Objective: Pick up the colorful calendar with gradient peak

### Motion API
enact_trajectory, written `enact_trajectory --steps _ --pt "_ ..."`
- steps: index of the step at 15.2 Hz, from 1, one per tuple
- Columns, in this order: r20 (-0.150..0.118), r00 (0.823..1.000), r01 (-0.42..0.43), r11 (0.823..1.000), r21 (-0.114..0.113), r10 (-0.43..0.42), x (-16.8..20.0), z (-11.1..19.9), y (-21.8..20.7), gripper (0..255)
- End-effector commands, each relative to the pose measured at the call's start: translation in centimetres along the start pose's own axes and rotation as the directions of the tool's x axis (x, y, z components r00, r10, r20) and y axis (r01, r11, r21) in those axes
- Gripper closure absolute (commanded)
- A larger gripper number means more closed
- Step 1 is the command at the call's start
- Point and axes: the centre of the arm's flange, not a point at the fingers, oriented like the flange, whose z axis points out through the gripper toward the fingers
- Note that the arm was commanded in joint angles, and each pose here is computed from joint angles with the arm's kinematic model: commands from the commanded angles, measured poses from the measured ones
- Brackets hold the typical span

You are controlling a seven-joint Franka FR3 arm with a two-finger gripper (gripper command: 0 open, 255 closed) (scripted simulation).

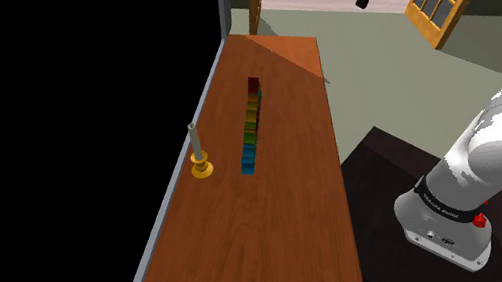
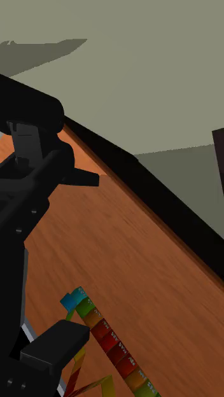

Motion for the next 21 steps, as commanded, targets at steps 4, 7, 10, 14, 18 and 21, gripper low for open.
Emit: enact_trajectory --steps 4,7,10,14,18,21 --pt "-0.021 0.997 -0.08 0.997 -0.008 0.08 -0.6 2.2 -3.4 0" --pt "-0.043 0.986 -0.159 0.987 -0.014 0.158 -0.9 4.5 -6.8 0" --pt "-0.065 0.97 -0.238 0.971 -0.018 0.236 -0.9 6.8 -10.3 0" --pt "-0.094 0.937 -0.34 0.94 -0.021 0.337 -0.4 9.9 -14.8 0" --pt "-0.124 0.893 -0.439 0.898 -0.021 0.433 0.7 13.0 -19.2 0" --pt "-0.146 0.853 -0.509 0.86 -0.019 0.501 1.9 15.3 -22.3 0"
